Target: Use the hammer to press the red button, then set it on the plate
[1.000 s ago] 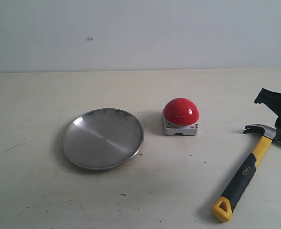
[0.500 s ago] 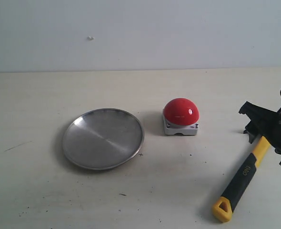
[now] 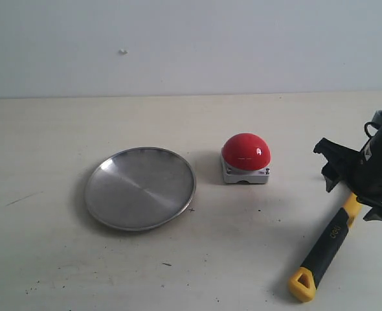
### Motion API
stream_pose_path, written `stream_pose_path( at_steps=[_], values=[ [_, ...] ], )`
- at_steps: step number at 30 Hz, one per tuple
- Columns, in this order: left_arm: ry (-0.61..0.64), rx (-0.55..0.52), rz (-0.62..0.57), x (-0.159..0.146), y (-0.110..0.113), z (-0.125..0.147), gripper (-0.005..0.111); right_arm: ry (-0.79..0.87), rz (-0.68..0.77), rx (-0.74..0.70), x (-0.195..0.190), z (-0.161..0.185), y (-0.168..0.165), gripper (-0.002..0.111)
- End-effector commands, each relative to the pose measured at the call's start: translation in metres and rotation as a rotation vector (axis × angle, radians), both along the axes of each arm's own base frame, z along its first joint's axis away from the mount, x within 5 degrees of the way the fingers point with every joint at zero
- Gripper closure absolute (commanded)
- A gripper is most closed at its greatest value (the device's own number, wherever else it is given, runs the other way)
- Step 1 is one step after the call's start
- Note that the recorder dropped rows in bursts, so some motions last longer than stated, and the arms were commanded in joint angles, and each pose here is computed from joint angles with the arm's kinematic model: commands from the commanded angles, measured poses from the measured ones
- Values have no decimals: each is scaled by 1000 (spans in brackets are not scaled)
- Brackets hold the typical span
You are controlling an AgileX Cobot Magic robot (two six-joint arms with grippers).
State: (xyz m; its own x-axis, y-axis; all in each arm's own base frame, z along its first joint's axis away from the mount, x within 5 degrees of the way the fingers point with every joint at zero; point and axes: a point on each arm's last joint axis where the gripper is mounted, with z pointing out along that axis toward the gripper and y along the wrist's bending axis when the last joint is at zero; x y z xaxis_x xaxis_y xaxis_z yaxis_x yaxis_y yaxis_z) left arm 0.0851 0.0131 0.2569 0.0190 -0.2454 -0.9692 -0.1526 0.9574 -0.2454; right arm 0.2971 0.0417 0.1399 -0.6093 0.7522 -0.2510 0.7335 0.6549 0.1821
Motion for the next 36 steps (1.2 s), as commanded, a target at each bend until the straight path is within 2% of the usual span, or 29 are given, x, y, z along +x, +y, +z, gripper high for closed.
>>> stream_pose_path(
  at_steps=[1,9,14,20,26,36],
  values=[
    [-10,1,-2,0,0,1,107,1,-30,6,4,-3,-8,42],
    [-10,1,-2,0,0,1,107,-25,-52,46,9,-4,-37,42],
    [-10,1,-2,0,0,1,107,69,41,121,22,-19,-29,42],
    [-10,1,-2,0,0,1,107,33,64,110,34,-11,-29,42],
    [-10,1,-2,0,0,1,107,91,114,61,30,-12,-33,42],
    [-10,1,-2,0,0,1,107,103,113,57,31,-18,-34,42]
  ],
)
